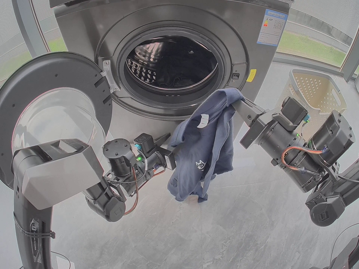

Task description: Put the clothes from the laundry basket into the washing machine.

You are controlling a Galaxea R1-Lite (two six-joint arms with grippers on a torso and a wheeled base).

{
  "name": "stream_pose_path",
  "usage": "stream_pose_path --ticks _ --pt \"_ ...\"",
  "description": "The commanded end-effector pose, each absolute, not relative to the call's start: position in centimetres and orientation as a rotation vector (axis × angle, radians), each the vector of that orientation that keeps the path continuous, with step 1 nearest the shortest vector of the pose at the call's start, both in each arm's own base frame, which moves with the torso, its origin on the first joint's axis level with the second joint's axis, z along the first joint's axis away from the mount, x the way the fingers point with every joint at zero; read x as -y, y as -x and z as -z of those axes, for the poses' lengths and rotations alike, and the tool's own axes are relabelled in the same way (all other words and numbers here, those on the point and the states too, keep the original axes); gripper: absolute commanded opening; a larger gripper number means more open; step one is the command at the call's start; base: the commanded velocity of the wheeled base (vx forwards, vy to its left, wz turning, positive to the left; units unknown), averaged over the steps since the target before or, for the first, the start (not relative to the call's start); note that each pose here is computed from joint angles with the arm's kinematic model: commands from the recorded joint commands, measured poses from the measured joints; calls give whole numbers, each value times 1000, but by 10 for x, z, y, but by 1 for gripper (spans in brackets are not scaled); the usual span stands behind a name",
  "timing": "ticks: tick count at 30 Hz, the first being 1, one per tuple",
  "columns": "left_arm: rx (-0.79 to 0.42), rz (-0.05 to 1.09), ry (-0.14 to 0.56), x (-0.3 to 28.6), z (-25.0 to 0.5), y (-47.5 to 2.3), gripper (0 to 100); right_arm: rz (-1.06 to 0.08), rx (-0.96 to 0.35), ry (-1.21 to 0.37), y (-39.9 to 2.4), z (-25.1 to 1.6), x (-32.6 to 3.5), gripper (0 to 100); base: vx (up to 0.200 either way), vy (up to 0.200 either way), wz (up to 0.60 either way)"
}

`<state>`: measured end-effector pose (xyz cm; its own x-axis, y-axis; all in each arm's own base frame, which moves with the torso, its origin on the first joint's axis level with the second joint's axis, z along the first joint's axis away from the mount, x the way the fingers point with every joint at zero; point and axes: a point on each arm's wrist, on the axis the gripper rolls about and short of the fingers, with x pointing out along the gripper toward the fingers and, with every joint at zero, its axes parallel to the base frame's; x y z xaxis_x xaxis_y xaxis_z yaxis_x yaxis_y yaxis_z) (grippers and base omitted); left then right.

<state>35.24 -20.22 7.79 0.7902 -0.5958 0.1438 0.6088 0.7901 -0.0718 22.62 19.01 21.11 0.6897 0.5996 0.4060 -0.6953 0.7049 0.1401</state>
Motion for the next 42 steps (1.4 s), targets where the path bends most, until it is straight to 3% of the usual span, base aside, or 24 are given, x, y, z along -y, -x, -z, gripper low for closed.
stream_pose_path --ticks 1,11,21,26,33,37,42 --pt "132 649 127 204 -81 -355 0 -736 342 -293 -226 -210 -190 0 0 0 0" --pt "224 653 165 205 -112 -356 0 -734 331 -292 -227 -207 -190 0 0 0 0" --pt "239 665 167 163 -165 -283 0 -726 310 -295 -230 -202 -188 0 0 0 0" --pt "274 680 201 151 -185 -256 0 -725 291 -288 -228 -198 -187 0 0 0 0" --pt "256 686 252 147 -186 -253 0 -721 266 -283 -227 -192 -185 0 0 0 0" --pt "284 690 260 146 -194 -251 0 -716 259 -278 -226 -190 -182 0 0 0 0" --pt "408 695 289 140 -227 -243 0 -677 247 -266 -231 -186 -172 0 0 0 0"
